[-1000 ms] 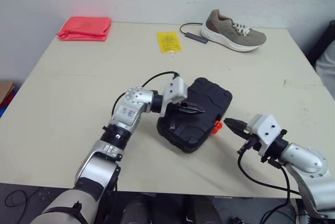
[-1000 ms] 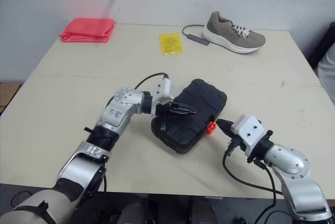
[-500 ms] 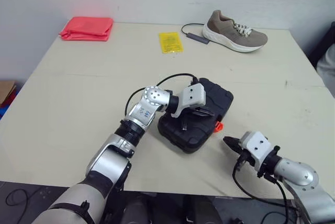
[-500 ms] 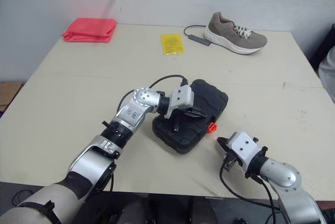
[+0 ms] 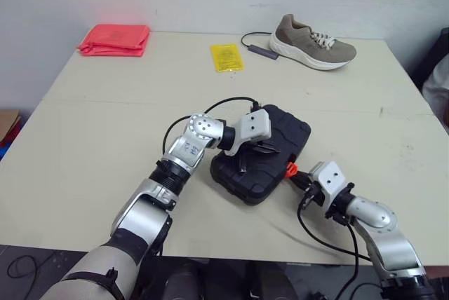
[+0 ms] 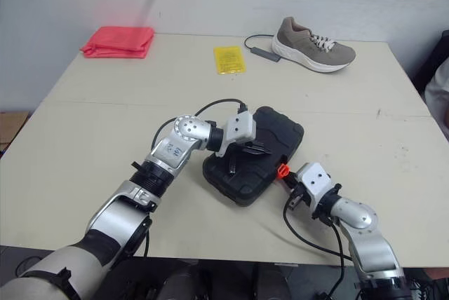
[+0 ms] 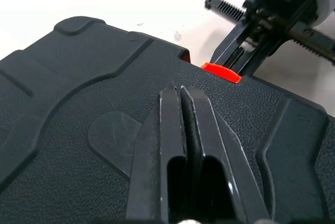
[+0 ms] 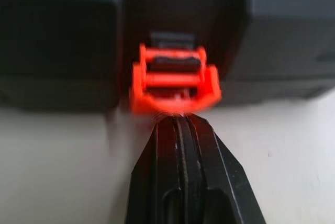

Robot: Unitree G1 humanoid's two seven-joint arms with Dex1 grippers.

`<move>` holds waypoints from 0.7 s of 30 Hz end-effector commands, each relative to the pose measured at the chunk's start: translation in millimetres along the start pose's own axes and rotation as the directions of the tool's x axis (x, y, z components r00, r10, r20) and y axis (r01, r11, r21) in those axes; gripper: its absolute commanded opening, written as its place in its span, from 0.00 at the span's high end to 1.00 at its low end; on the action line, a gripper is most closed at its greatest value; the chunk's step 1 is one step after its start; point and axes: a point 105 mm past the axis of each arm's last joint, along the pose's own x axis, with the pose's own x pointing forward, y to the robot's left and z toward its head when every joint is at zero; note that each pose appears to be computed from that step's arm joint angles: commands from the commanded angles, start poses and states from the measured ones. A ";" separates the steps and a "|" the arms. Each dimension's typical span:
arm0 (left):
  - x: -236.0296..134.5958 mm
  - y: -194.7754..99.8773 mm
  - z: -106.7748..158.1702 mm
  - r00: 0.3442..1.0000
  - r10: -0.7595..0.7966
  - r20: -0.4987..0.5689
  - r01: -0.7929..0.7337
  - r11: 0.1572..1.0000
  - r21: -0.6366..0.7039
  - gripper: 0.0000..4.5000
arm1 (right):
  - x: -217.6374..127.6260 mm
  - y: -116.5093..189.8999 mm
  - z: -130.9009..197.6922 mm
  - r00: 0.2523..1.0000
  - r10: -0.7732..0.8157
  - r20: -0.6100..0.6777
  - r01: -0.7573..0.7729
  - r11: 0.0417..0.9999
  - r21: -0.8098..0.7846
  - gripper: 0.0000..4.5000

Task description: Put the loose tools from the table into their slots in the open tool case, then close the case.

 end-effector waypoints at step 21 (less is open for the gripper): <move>5.7 -32.1 -75.8 0.977 -0.103 -0.186 0.080 0.988 -0.129 0.99 | 0.6 5.0 79.6 0.970 0.156 0.189 -0.153 0.988 -0.027 1.00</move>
